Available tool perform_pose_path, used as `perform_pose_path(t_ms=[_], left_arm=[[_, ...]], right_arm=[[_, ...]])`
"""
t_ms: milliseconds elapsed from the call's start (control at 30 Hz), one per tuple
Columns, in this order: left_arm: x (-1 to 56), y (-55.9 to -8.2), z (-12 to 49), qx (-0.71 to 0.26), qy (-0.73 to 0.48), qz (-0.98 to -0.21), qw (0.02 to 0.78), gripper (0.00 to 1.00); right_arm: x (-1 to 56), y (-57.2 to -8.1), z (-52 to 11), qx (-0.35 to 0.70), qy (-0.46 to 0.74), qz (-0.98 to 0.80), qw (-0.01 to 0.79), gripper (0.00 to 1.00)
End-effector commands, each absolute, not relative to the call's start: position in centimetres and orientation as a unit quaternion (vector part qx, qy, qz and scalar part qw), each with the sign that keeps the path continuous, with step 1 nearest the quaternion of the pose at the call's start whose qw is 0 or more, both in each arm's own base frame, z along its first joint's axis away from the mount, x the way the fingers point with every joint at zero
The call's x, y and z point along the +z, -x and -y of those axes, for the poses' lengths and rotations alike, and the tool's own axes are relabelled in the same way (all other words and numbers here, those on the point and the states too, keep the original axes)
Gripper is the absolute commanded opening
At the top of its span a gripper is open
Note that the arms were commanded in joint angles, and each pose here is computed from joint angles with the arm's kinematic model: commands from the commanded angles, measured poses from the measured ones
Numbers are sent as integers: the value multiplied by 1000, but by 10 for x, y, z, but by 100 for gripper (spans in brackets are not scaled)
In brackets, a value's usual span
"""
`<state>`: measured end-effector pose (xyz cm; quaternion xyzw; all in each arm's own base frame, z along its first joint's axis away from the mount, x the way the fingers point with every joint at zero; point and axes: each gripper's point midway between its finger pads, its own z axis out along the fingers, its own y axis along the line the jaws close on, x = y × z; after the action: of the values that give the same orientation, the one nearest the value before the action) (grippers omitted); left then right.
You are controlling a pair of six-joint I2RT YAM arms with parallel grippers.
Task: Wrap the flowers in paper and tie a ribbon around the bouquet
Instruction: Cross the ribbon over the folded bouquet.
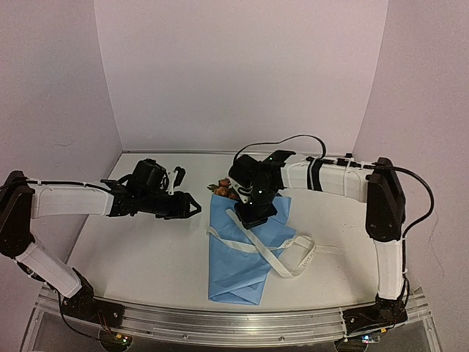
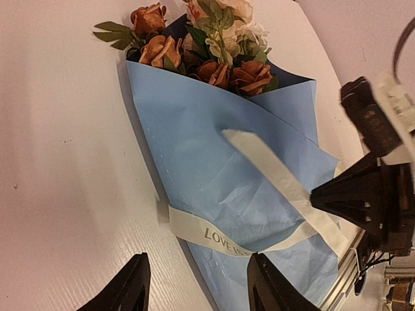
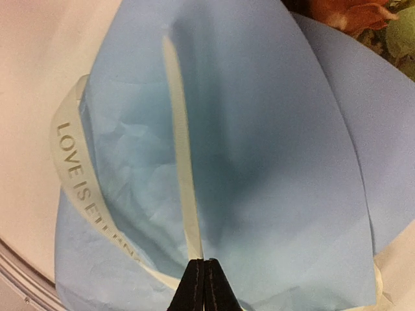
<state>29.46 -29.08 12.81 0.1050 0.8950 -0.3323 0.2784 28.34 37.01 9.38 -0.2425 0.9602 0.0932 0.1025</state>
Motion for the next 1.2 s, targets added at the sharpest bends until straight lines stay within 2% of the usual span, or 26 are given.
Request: perform_pose_path(t_ms=[0,267,600,867,1167], left_arm=[[132,-297,293,-335,-118,-891,284,53],[133,-297,291,-335,-114,-891,285,53],[134,-298,291,-331,-112,-892,285,53],[132,-295,292,-339,-110,-892,279,53],[132,-295,302,-342,-146,-887,273,53]], right_arm=[[136,-274,-378,155,222,-954,126,0],[144,-249,-394,219,203,-949,97,0],[126,-204,-396,228,184,-955,40,0],[121,-192,-392,243,121,-962,25,0],[99,-175,-387,263,15,-964,-28,0]])
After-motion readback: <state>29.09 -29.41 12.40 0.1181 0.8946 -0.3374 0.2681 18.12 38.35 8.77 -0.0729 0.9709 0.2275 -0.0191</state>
